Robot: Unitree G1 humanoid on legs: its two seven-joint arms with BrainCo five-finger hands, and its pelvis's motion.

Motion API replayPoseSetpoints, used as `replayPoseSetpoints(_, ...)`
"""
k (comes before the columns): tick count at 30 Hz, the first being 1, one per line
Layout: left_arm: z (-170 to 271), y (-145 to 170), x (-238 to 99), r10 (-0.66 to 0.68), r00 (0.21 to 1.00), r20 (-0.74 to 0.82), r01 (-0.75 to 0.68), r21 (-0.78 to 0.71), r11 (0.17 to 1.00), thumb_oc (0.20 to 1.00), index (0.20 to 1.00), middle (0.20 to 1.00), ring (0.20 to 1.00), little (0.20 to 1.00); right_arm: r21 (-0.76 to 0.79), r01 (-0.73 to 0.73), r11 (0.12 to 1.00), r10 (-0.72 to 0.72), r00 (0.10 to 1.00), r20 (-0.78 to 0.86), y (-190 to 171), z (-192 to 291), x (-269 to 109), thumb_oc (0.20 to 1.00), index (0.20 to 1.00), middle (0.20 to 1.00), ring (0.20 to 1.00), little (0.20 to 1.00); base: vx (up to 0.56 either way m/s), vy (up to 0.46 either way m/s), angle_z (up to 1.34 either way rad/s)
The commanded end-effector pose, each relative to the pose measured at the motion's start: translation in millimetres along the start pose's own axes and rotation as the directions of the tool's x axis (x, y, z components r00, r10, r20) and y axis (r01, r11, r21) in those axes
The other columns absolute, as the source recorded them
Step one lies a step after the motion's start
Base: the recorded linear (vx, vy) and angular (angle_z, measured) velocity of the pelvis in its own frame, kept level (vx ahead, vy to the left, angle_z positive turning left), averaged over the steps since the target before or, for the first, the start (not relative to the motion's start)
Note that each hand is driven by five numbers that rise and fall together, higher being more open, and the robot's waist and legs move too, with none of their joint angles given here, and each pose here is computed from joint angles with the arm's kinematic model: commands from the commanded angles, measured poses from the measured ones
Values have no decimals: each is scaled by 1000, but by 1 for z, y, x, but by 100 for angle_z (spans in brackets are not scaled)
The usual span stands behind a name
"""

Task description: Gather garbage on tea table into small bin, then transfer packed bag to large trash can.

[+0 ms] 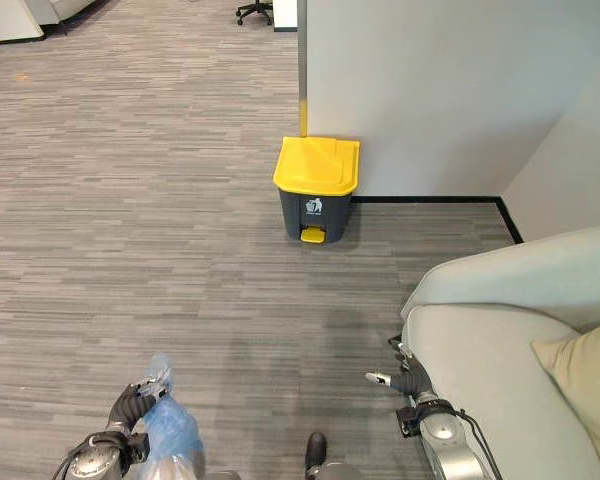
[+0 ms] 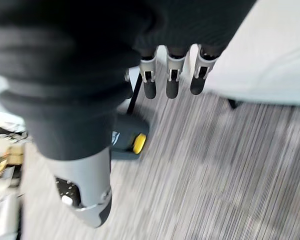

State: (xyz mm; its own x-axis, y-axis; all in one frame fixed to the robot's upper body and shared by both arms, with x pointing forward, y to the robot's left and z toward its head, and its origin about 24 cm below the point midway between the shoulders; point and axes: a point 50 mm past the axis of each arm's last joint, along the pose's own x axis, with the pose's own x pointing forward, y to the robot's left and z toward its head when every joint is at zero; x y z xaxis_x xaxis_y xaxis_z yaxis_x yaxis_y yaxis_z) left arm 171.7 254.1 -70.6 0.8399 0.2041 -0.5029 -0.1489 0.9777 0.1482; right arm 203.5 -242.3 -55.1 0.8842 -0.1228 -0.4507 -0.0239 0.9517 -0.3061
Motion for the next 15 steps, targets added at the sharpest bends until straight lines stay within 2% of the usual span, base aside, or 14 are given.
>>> replayPoseSetpoints(1, 28, 10, 6, 19, 992, 127, -19, 5, 1000, 200, 200, 200, 200, 200, 4, 42, 999, -42, 997, 68, -13, 13, 0, 1000, 1000, 1000, 1000, 1000, 243, -47, -18)
replayPoseSetpoints(8, 25, 12, 1, 23, 992, 125, -24, 9, 1000, 200, 200, 200, 200, 200, 15, 34, 999, -34, 999, 31, -5, 4, -1, 1000, 1000, 1000, 1000, 1000, 347, 28, -26)
replayPoseSetpoints(15, 24, 20, -2, 35, 992, 123, -37, 16, 999, 200, 200, 200, 200, 200, -3, -11, 1000, 11, 1000, 14, 7, 2, 3, 1000, 1000, 1000, 1000, 1000, 390, 181, -49)
